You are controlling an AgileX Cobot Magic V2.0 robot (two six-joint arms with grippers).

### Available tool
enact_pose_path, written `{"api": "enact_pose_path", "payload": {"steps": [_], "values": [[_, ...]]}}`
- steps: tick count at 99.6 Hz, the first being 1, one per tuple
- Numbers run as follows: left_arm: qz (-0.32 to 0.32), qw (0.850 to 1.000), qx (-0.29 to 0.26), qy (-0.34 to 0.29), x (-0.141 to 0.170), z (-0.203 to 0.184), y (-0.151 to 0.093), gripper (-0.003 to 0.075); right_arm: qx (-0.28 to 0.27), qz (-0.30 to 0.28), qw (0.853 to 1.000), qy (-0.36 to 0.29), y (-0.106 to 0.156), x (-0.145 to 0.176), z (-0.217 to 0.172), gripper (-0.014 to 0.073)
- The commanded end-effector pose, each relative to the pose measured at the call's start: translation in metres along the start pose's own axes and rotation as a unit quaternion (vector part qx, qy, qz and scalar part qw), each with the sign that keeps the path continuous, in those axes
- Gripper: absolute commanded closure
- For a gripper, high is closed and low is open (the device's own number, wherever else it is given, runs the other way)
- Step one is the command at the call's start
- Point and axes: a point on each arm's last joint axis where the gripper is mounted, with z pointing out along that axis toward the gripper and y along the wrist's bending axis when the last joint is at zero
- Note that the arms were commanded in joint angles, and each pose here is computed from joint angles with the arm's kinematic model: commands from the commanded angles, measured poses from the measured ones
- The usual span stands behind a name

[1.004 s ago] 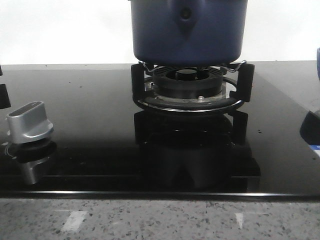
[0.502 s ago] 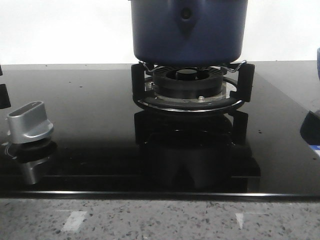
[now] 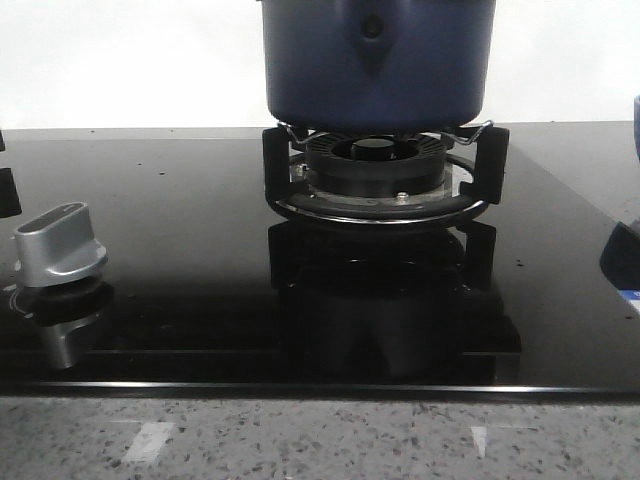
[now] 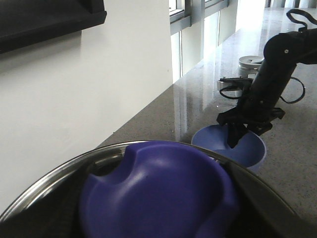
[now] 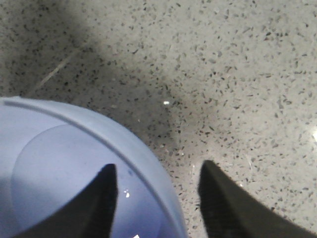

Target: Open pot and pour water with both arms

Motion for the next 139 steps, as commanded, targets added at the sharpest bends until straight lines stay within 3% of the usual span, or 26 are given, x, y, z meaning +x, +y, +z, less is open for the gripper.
{"api": "enact_pose_path", "payload": {"steps": [1,20,37,54,88,114,139], "values": [[-0.010,0.998,-0.021,-0.059,-0.025,-0.013,-0.004,0.0384,-0.012,-0.001,1.000,-0.027,0.000,-0.001,-0.008,0.0362],[-0.011,0.997,-0.033,-0.062,-0.025,-0.014,-0.002,0.0384,-0.014,0.005,1.000,-0.014,-0.003,0.005,0.002,0.0425],[-0.011,0.997,-0.033,-0.062,-0.025,-0.014,-0.002,0.0384,-0.046,-0.009,0.999,-0.018,0.004,0.004,-0.004,0.0670],[-0.011,0.997,-0.033,-0.062,-0.025,-0.014,-0.002,0.0384,-0.062,-0.015,0.998,-0.026,0.011,0.002,-0.022,0.0662],[-0.014,0.996,-0.051,-0.069,-0.026,-0.014,0.001,0.0384,-0.114,-0.107,0.984,-0.082,0.055,-0.003,-0.092,0.0662],[-0.038,0.994,-0.051,-0.092,-0.030,-0.015,0.002,0.0384,-0.176,-0.183,0.961,-0.107,0.103,0.002,-0.151,0.0662],[-0.049,0.992,-0.048,-0.102,-0.032,-0.015,0.001,0.0384,-0.237,-0.260,0.929,-0.114,0.159,0.017,-0.175,0.0662]]}}
